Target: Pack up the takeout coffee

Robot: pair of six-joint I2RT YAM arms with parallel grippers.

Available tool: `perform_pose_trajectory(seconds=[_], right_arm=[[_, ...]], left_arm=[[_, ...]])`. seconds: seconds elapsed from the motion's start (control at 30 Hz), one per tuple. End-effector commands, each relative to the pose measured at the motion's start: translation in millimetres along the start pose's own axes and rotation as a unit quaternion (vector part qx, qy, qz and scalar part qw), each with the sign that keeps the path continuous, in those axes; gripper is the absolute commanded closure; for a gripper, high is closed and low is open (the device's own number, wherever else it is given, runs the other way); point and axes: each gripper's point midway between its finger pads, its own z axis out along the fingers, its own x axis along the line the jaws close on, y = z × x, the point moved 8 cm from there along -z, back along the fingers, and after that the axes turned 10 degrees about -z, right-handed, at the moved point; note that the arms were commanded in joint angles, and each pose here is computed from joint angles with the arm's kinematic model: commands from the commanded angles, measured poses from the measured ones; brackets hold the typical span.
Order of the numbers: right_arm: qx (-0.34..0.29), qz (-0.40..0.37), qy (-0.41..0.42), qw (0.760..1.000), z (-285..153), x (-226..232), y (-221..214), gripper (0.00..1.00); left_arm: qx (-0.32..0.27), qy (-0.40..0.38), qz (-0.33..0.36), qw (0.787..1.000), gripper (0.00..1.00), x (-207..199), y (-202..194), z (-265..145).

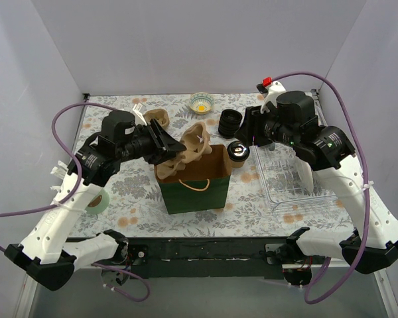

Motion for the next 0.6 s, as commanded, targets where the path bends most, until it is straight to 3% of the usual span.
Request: perform_pose_trajectory(seconds=[0.0, 0.57], right_arm=[[-0.028, 0.002, 0.012, 1.0, -4.2, 4.8, 12.7, 0.45], [-0.027, 0.017, 0.041, 0.999, -3.4, 10.1, 4.0, 0.45]], left_arm=[[-0.001, 0.01, -0.002, 1.0, 0.73, 7.3, -8.9, -0.7], [-0.005, 0.093, 0.021, 0.995, 0.73, 16.8, -24.7, 15.1]])
